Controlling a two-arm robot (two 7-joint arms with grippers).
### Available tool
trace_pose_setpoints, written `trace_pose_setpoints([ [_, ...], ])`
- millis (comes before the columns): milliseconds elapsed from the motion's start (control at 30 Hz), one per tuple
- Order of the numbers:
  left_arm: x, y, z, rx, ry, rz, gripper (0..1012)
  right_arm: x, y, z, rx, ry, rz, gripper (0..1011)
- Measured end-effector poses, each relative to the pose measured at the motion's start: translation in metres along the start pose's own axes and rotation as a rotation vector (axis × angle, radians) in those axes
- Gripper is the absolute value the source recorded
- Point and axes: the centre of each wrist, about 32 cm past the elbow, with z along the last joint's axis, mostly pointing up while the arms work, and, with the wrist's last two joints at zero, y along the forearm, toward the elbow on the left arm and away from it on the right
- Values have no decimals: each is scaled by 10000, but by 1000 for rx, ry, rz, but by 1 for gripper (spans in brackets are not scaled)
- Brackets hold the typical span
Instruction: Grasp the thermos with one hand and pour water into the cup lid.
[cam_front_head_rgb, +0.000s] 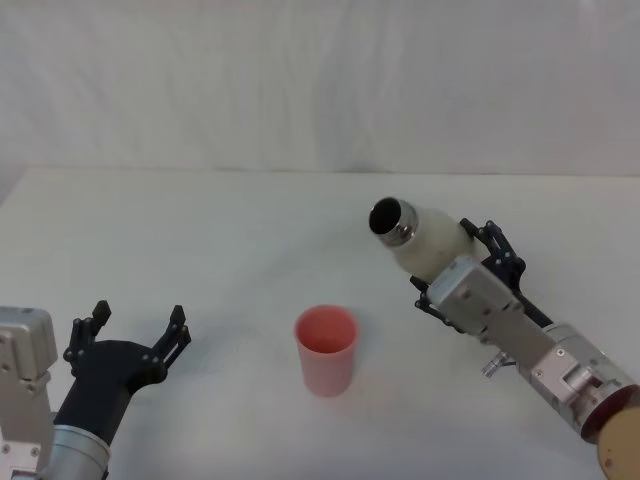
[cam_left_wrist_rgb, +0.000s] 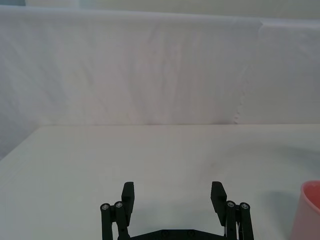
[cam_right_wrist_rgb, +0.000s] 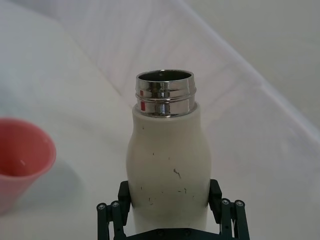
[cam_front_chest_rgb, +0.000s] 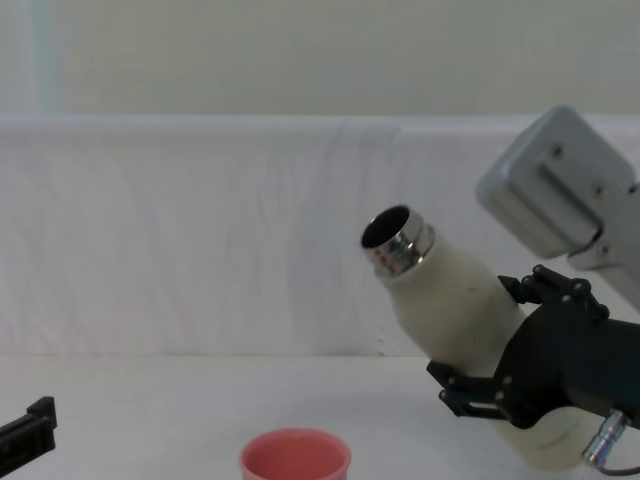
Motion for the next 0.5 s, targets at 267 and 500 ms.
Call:
trace_pose_setpoints([
  [267, 0, 0, 0, 0, 0, 0, 1001, -32, 15, 35, -23, -133, 8, 956],
  [500, 0, 0, 0, 0, 0, 0, 1001, -77, 41, 49, -37, -224, 13, 956],
])
